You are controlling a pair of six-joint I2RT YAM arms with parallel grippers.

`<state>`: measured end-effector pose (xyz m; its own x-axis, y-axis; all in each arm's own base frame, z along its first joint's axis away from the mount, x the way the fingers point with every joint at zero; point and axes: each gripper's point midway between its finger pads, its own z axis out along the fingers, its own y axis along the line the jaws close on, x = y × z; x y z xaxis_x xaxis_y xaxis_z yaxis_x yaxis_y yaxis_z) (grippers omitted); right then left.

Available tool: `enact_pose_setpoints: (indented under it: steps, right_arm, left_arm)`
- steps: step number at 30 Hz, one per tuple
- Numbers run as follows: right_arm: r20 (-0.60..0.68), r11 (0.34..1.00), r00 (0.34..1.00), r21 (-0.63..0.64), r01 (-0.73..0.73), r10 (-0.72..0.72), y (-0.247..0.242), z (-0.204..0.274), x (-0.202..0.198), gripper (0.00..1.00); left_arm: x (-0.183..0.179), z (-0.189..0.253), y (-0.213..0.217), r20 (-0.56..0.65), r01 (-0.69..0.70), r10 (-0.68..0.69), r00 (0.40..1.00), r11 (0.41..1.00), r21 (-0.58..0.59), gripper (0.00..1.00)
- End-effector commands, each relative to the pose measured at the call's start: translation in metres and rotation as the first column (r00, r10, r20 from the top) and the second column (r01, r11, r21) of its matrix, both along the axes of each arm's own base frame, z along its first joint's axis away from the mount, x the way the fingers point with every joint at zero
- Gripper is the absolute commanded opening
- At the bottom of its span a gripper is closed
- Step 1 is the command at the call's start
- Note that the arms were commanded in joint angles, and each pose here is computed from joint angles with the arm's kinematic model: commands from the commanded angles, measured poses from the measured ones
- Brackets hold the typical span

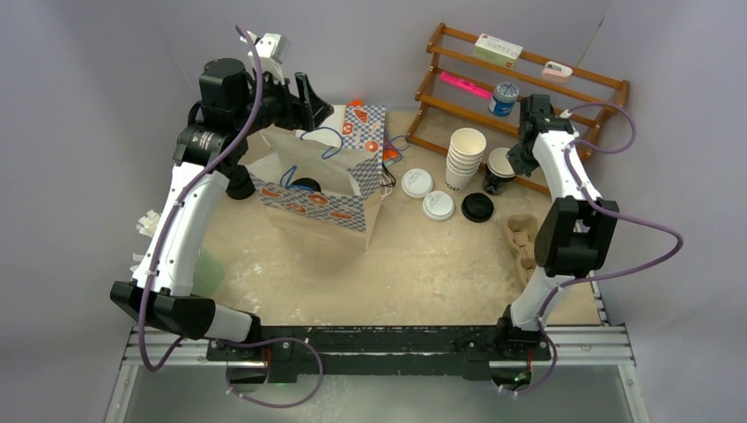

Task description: Pack the takeout coffee

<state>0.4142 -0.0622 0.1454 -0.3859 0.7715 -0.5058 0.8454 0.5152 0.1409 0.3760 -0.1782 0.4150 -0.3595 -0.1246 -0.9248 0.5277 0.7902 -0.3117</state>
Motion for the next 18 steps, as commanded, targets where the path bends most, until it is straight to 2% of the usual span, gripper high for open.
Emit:
enact_pose_setpoints:
  steps: [1,10,18]
  right_arm:
    - [0.072,1.0,0.997,-0.018,0.026,-0.024,-0.004,0.033,0.001,0.0]
    - [0.094,0.999,0.995,-0.008,0.036,-0.035,-0.005,0.041,0.0,0.0]
    - [0.173,1.0,0.985,-0.006,0.027,-0.026,-0.004,0.081,-0.008,0.0]
  left_arm:
    - [-0.002,0.012,-0.004,0.039,0.019,-0.019,0.999,1.0,-0.015,0.73]
    - [-0.004,0.014,-0.004,0.042,0.021,-0.02,0.999,1.0,-0.019,0.73]
    - [-0.005,0.015,-0.003,0.047,0.018,-0.017,0.999,1.0,-0.018,0.73]
